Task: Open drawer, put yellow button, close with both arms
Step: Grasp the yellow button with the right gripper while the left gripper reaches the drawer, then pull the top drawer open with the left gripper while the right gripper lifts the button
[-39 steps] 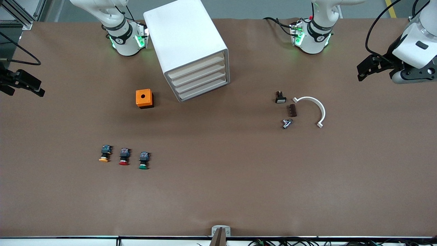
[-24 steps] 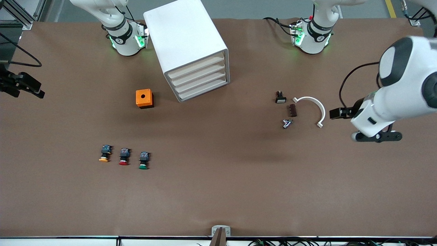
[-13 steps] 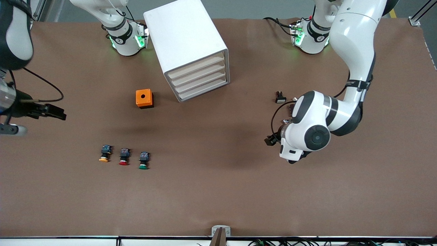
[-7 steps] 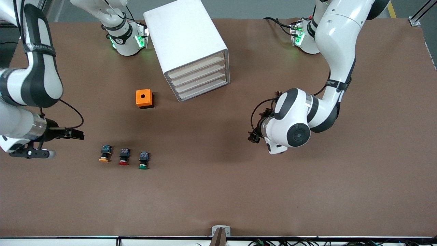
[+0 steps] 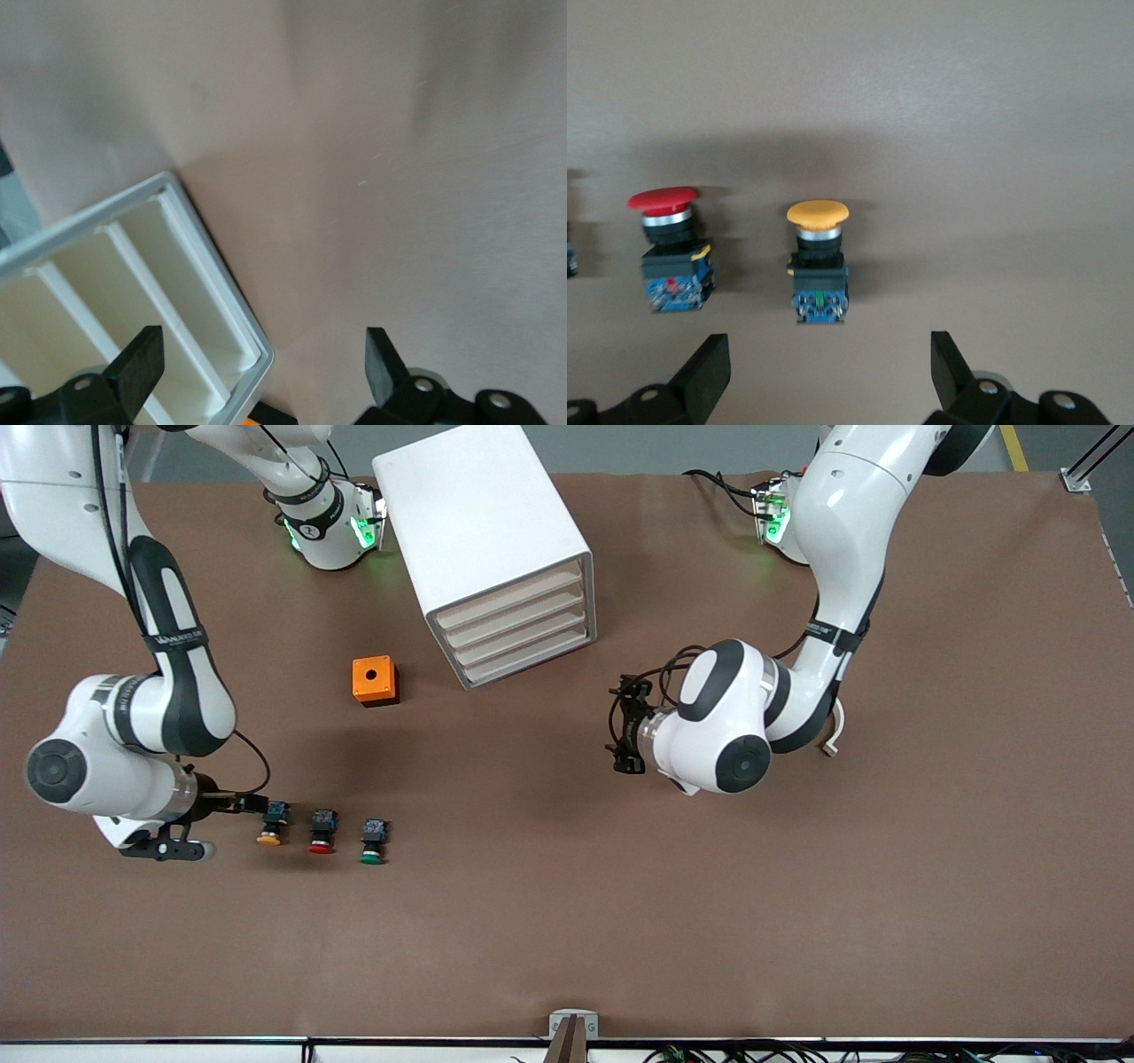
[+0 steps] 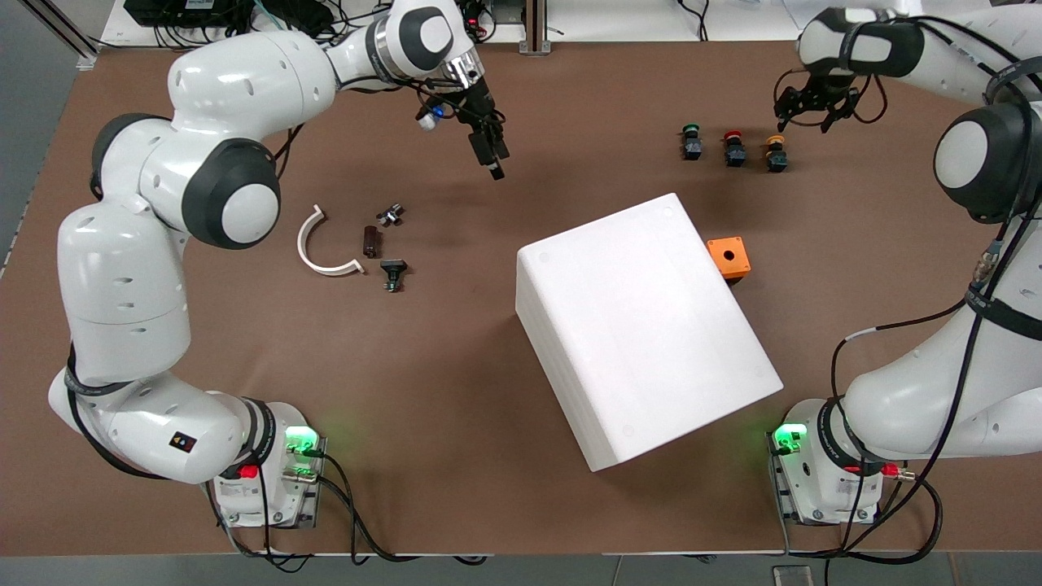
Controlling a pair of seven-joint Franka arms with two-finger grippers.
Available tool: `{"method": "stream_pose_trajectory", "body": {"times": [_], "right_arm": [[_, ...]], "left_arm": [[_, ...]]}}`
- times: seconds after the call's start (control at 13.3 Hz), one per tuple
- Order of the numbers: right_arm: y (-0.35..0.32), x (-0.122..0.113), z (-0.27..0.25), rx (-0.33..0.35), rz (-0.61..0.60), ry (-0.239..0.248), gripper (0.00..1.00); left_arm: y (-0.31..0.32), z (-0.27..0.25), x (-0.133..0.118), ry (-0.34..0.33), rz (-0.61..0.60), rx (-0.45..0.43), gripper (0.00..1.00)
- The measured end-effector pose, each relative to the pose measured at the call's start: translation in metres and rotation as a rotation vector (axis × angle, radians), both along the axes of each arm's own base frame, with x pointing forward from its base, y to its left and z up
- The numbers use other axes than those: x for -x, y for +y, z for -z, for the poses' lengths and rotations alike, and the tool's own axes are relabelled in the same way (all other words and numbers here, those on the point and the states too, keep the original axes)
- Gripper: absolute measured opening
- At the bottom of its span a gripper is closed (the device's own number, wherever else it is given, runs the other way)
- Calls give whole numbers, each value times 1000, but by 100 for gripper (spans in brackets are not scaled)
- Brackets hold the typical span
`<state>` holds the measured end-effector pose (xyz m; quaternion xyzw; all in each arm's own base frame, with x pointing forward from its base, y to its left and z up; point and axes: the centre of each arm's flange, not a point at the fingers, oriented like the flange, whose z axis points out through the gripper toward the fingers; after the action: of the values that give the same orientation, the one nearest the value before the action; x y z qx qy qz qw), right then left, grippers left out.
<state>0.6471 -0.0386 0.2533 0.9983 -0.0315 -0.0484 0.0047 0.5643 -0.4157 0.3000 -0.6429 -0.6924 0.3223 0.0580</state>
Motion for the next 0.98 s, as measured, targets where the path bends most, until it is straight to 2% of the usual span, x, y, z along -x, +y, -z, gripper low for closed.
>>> {"method": "stream_pose_trajectory", "body": {"times": [0.23, 0.45, 0.6, 0.83, 0.9, 0.98], "right_arm": [[5, 6, 38, -16, 10, -23, 100], [7, 7, 62, -19, 17, -38, 100], [6, 8, 69, -19, 18, -36, 96], [9, 9, 70, -23, 14, -22, 64], [10, 9, 71, -24, 13, -19, 51], [10, 9, 70, -24, 13, -19, 41]], "left_arm": [[-17, -2, 9, 128, -159, -5, 100], [-25, 6, 10, 310, -352, -14, 100], [-30, 9, 11, 408, -438, -17, 97], [-43, 6, 21, 565, -488, 15, 90], [-47, 8, 27, 618, -477, 11, 84], [-51, 11, 35, 669, -456, 5, 84]]}}
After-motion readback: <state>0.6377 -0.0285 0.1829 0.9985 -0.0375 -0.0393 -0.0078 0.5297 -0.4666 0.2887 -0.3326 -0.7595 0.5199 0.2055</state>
